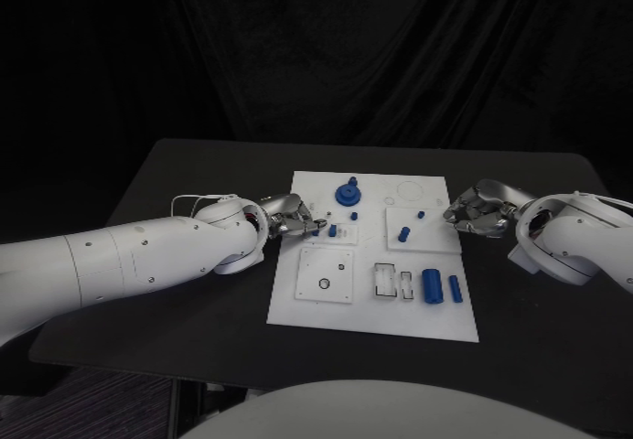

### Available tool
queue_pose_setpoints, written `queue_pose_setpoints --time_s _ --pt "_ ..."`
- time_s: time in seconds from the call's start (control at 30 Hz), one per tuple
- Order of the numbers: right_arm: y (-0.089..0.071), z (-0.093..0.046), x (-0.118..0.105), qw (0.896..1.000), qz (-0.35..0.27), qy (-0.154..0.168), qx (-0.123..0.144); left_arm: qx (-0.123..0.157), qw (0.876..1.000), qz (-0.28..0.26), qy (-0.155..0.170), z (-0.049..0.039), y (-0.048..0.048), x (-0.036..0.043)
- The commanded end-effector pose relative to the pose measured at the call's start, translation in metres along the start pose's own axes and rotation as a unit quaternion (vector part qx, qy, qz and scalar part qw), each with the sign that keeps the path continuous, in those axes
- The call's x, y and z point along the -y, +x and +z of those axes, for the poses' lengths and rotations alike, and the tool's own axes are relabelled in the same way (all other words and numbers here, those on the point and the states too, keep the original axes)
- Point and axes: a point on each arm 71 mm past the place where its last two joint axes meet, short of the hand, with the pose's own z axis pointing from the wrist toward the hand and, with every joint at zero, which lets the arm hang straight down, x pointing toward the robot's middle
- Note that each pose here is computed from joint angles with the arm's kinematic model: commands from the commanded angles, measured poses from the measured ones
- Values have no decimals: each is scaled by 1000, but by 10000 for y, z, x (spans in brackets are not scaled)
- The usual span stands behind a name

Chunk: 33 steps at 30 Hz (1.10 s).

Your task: Assemble the parts on the task board

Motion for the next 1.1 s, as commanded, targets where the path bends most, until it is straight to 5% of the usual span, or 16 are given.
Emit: queue_pose_setpoints --time_s 0.03,1.1 --pt "16 -5 16 1000 -1 5 -5 -8 1000 -1 1 -2 23 12" --pt "27 4 21 1000 -1 8 -8 -4 1000 -2 -6 -31 14 -16"
